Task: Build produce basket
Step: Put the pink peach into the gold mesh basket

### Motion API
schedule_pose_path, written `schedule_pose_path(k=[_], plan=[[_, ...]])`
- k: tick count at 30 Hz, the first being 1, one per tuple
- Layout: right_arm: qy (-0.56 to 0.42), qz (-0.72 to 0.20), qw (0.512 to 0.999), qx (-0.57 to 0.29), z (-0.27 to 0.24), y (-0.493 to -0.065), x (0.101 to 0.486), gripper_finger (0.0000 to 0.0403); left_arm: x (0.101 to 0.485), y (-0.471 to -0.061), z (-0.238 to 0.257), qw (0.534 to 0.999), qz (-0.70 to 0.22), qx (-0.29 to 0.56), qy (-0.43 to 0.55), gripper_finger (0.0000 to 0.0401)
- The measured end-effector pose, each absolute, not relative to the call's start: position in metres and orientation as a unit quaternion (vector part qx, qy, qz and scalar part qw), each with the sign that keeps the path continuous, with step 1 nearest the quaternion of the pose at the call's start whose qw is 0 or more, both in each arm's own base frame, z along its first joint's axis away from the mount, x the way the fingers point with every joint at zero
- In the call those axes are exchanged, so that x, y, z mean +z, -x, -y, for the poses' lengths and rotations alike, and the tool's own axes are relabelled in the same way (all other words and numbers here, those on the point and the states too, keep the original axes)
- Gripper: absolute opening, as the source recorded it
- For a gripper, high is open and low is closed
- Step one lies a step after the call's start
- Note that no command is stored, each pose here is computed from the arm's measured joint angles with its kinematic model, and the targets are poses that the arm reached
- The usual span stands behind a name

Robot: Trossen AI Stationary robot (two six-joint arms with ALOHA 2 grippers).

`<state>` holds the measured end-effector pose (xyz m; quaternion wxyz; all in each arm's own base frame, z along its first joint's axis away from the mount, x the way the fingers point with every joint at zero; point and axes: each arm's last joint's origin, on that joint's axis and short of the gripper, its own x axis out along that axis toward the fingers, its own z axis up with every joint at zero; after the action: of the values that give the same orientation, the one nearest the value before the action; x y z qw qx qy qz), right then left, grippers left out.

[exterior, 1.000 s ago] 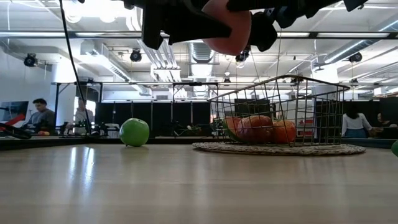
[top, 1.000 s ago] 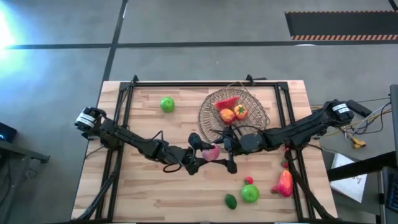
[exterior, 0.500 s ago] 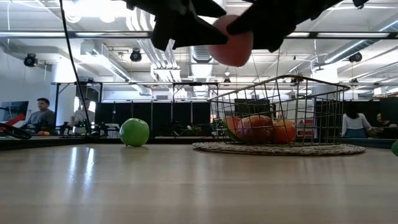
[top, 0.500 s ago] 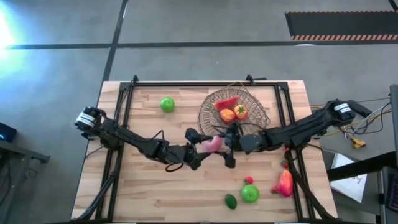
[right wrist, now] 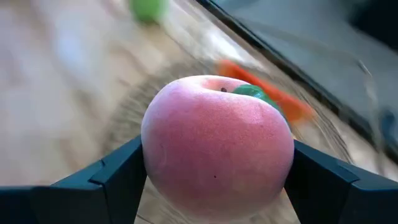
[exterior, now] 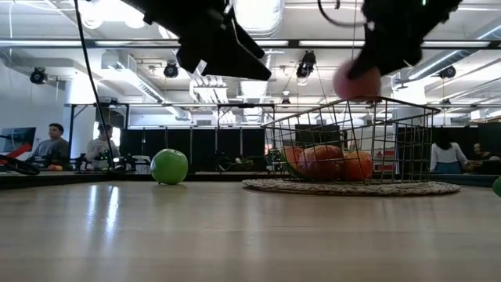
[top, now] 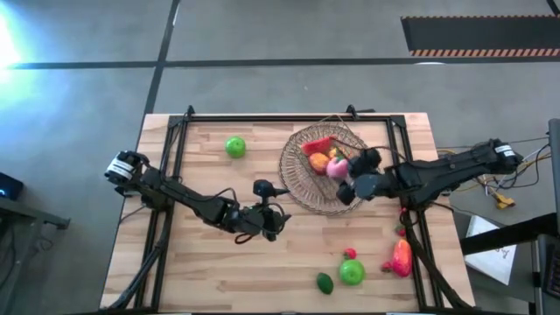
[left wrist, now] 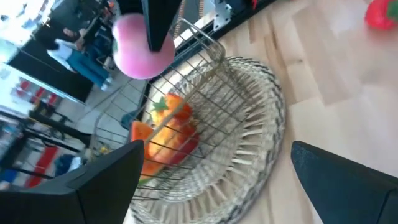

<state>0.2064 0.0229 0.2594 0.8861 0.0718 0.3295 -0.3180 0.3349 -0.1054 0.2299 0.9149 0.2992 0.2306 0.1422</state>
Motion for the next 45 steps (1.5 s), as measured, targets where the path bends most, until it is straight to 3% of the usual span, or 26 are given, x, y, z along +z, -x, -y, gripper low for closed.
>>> schedule_pose_path(k=[6,17,29,45], plan=[[-0.114,-0.386,0.839,-0.365,0.000,-0.203,0.237,0.0301,0.233,-0.336,0.108,0.922,-0.214,0.143,-0.290,0.0387],[-0.151,-0.486,0.783,-0.358,0.024,-0.220,0.201,0.0301,0.233,-0.336,0.108,0.922,-0.213,0.144,-0.289,0.0387],[-0.146,-0.486,0.782,-0.363,0.026,-0.219,0.202,0.0347,0.233,-0.336,0.108,0.922,-0.214,0.144,-0.289,0.0387],[-0.133,-0.473,0.796,-0.354,0.026,-0.211,0.212,0.0360,0.232,-0.336,0.108,0.922,-0.214,0.143,-0.289,0.0387]])
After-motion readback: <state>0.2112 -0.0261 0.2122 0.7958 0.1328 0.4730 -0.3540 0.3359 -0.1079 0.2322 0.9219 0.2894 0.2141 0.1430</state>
